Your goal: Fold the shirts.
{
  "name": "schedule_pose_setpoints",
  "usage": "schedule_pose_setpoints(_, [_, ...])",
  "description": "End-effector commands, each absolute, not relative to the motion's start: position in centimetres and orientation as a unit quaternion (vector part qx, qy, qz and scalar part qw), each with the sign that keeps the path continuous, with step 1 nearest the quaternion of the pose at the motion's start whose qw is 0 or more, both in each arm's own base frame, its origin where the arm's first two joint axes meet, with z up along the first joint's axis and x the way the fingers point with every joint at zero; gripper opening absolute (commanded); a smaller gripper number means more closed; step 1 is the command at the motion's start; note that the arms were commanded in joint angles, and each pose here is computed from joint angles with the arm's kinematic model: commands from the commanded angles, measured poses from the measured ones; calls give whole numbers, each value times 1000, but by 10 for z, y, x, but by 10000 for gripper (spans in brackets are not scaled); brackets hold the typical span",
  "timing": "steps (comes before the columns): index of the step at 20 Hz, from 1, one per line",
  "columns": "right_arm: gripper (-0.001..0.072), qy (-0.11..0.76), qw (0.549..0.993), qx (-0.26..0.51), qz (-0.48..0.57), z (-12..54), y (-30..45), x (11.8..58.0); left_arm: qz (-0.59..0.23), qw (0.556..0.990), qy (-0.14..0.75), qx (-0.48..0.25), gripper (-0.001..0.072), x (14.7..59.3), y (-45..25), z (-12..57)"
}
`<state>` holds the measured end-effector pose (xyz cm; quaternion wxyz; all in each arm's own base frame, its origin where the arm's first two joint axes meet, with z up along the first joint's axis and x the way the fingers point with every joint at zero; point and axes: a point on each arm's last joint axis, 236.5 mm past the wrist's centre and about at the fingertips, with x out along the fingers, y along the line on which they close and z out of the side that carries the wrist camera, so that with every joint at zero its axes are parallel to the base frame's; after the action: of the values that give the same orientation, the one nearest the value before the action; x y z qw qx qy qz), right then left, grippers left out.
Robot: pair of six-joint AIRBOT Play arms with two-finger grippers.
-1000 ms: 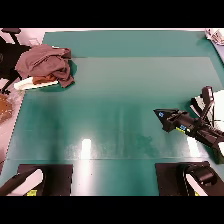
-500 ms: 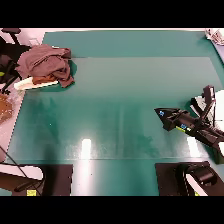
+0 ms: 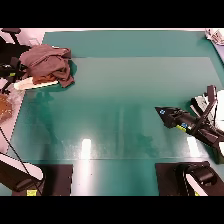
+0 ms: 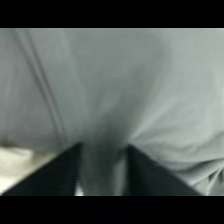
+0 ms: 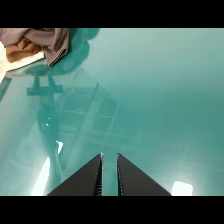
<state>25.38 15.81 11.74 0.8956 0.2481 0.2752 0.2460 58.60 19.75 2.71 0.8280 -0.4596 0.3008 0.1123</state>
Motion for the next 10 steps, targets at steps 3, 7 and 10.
schedule_pose_setpoints(3, [122,275,893,261,242,119,158,255,91,852,243,-455,76,606,206,55])
schedule_pose_setpoints(7, [122,278,890,272,238,119,158,255,53,841,231,-486,28,611,189,73])
schedule_pose_setpoints(10, [122,278,890,272,238,119,158,255,-50,845,194,-497,28,620,156,147])
